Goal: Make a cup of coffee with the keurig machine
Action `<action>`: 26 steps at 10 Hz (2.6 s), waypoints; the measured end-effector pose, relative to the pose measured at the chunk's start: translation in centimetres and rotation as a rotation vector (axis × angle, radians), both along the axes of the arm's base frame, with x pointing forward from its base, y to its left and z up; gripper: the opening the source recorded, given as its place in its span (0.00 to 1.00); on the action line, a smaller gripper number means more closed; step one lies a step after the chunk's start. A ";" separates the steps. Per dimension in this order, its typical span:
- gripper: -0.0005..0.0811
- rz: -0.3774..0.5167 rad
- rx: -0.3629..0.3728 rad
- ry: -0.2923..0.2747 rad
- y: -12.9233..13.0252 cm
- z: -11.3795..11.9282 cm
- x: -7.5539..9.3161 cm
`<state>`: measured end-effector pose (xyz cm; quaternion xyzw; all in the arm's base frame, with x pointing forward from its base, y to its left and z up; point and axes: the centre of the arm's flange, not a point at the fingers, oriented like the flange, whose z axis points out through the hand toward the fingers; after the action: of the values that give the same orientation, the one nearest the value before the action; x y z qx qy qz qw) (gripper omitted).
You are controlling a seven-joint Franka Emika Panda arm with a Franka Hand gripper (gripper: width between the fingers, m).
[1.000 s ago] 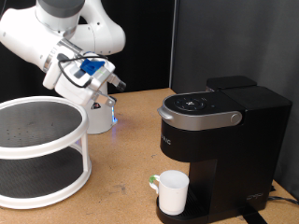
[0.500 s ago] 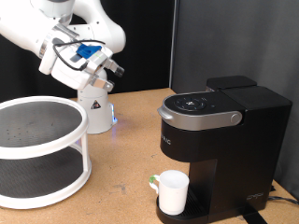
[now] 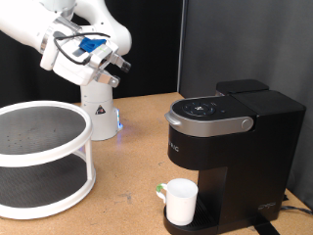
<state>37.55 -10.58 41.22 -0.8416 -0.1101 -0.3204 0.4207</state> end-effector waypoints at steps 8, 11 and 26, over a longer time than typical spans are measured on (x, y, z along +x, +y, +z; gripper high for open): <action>0.99 0.218 -0.366 0.142 6.8 6.3 3.5; 0.99 0.240 -0.387 0.142 7.2 6.2 4.3; 0.99 0.387 -0.707 0.120 17.5 10.8 12.0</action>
<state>49.59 6.92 52.03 -0.9153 -0.3451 -0.1281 0.1637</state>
